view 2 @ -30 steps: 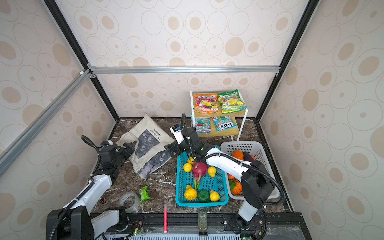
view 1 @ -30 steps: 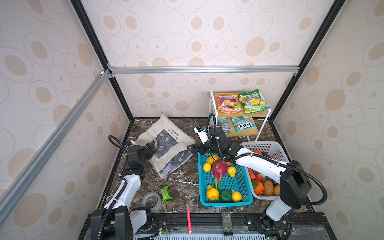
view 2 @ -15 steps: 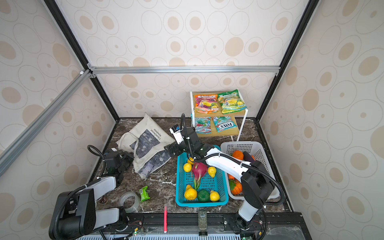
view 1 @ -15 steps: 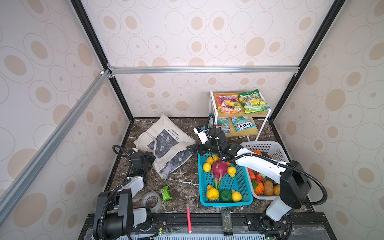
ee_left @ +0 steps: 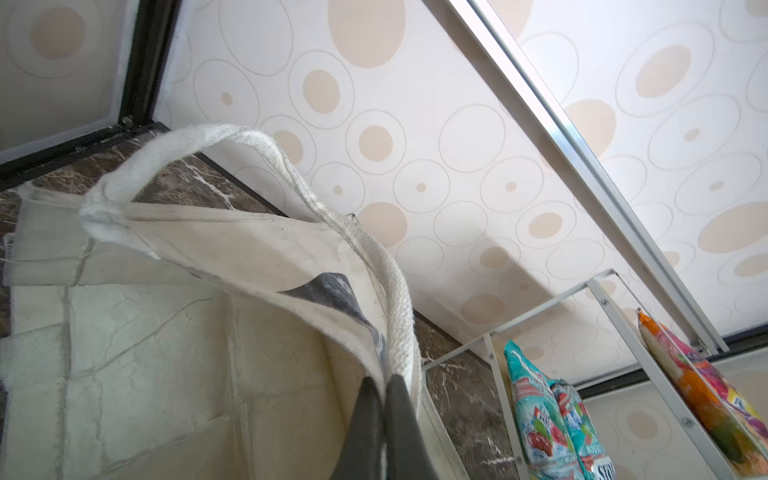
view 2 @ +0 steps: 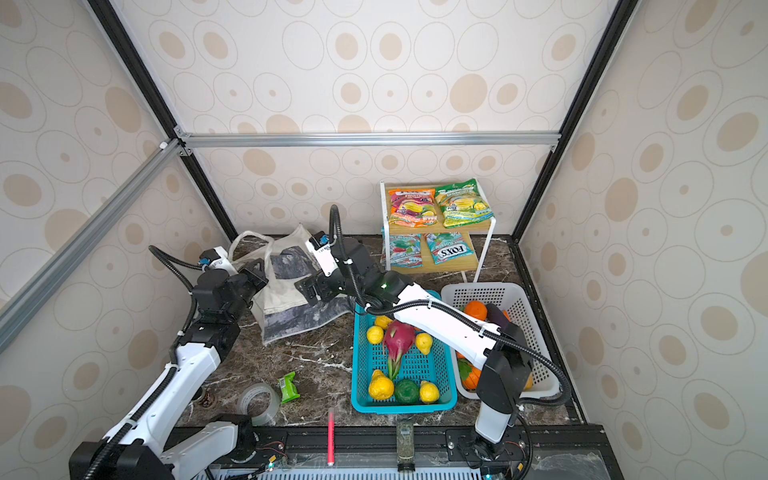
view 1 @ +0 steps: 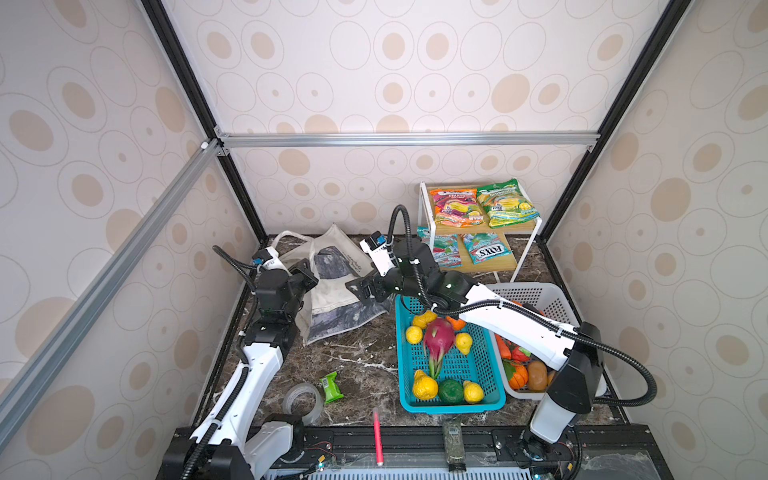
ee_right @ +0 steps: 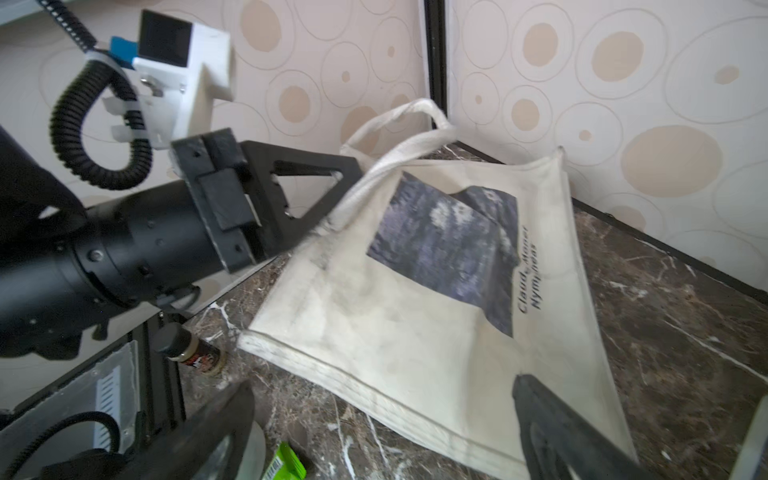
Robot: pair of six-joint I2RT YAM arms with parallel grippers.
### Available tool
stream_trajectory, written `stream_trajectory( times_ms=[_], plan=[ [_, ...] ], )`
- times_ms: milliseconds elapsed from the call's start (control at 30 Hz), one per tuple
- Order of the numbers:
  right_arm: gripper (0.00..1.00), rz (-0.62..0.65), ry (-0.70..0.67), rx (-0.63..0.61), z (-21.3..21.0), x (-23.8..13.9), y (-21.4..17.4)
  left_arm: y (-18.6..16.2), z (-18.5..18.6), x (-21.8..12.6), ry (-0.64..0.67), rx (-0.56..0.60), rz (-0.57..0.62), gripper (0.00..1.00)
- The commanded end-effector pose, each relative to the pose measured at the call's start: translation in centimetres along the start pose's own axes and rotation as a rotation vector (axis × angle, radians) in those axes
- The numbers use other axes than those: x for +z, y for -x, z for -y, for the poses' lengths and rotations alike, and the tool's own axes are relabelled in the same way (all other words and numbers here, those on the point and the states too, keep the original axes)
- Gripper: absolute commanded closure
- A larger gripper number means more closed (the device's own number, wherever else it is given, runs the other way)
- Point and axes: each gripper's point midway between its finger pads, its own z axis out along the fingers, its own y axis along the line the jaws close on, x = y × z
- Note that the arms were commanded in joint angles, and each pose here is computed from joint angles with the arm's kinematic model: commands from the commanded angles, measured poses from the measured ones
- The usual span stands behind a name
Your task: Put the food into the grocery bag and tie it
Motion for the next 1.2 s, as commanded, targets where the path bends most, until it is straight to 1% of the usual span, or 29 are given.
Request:
stream_trajectory(
  times_ms=[0, 67, 167, 333, 467, 500, 567, 600, 667, 700, 733, 767, 867, 933, 967, 1000, 1033, 1100, 1133, 1167],
  plan=[
    [0.00, -0.069, 0.020, 0.039, -2.1, 1.9, -2.1, 0.8, 2.2, -0.1, -0.015, 0.038, -0.016, 1.00],
    [0.00, -0.068, 0.032, 0.061, -3.1, 2.7, -2.3, 0.6, 3.0, -0.2, -0.045, 0.019, -0.029, 1.00],
    [0.00, -0.079, 0.016, 0.085, -3.4, 4.3, -3.1, 0.7, 3.8, -0.6, -0.083, -0.011, -0.031, 1.00],
    [0.02, -0.016, 0.039, 0.188, -3.7, 7.0, -3.2, 0.3, 4.5, -0.8, -0.115, -0.034, -0.052, 1.00],
    [0.06, -0.014, -0.108, 0.229, -1.1, 9.9, -4.2, 0.2, 4.9, -1.2, -0.129, -0.047, -0.057, 1.00],
    [0.09, -0.004, -0.142, 0.237, -0.5, 10.3, -4.1, 0.3, 5.0, -1.3, -0.127, -0.044, -0.053, 1.00],
    [0.18, 0.016, -0.196, 0.231, 0.4, 10.7, -3.8, 0.6, 4.9, -1.5, -0.117, -0.042, -0.045, 1.00],
    [0.29, 0.027, -0.218, 0.223, 0.8, 10.8, -3.5, 0.5, 4.9, -1.5, -0.120, -0.044, -0.048, 1.00],
    [0.56, 0.048, -0.239, 0.202, 1.2, 10.9, -3.0, 0.3, 4.9, -1.5, -0.123, -0.047, -0.054, 1.00],
    [0.72, 0.049, -0.242, 0.191, 1.3, 10.9, -2.9, 0.3, 4.8, -1.5, -0.120, -0.049, -0.053, 1.00],
    [0.93, 0.050, -0.251, 0.178, 1.5, 10.7, -2.7, 0.3, 4.6, -1.5, -0.112, -0.052, -0.049, 1.00],
    [1.00, 0.050, -0.263, 0.175, 1.7, 10.6, -2.8, 0.4, 4.6, -1.6, -0.112, -0.048, -0.045, 1.00],
    [1.00, 0.040, -0.231, 0.181, 1.9, 10.2, -2.7, 0.8, 4.7, -1.6, -0.107, -0.027, -0.033, 1.00],
    [1.00, 0.035, -0.190, 0.175, 1.5, 9.7, -2.1, 1.4, 4.9, -1.6, -0.105, 0.015, -0.014, 1.00],
    [1.00, 0.034, -0.180, 0.166, 1.4, 9.4, -1.5, 1.8, 4.8, -1.6, -0.095, 0.037, -0.003, 0.93],
    [1.00, 0.029, -0.173, 0.156, 1.3, 9.1, -0.9, 2.7, 4.3, -1.5, -0.070, 0.054, 0.015, 0.73],
    [1.00, 0.029, -0.160, 0.153, 1.3, 8.6, -0.1, 3.7, 3.7, -1.5, -0.046, 0.057, 0.030, 0.50],
    [1.00, 0.030, -0.131, 0.171, 1.5, 8.0, 1.3, 5.8, 2.6, -1.8, -0.030, 0.045, 0.057, 0.16],
    [1.00, 0.033, -0.113, 0.199, 1.8, 7.8, 1.9, 6.8, 1.9, -2.2, -0.021, 0.035, 0.079, 0.01],
    [1.00, 0.039, -0.096, 0.229, 2.1, 7.5, 2.6, 7.5, 1.2, -2.6, -0.013, 0.028, 0.097, 0.01]
  ],
)
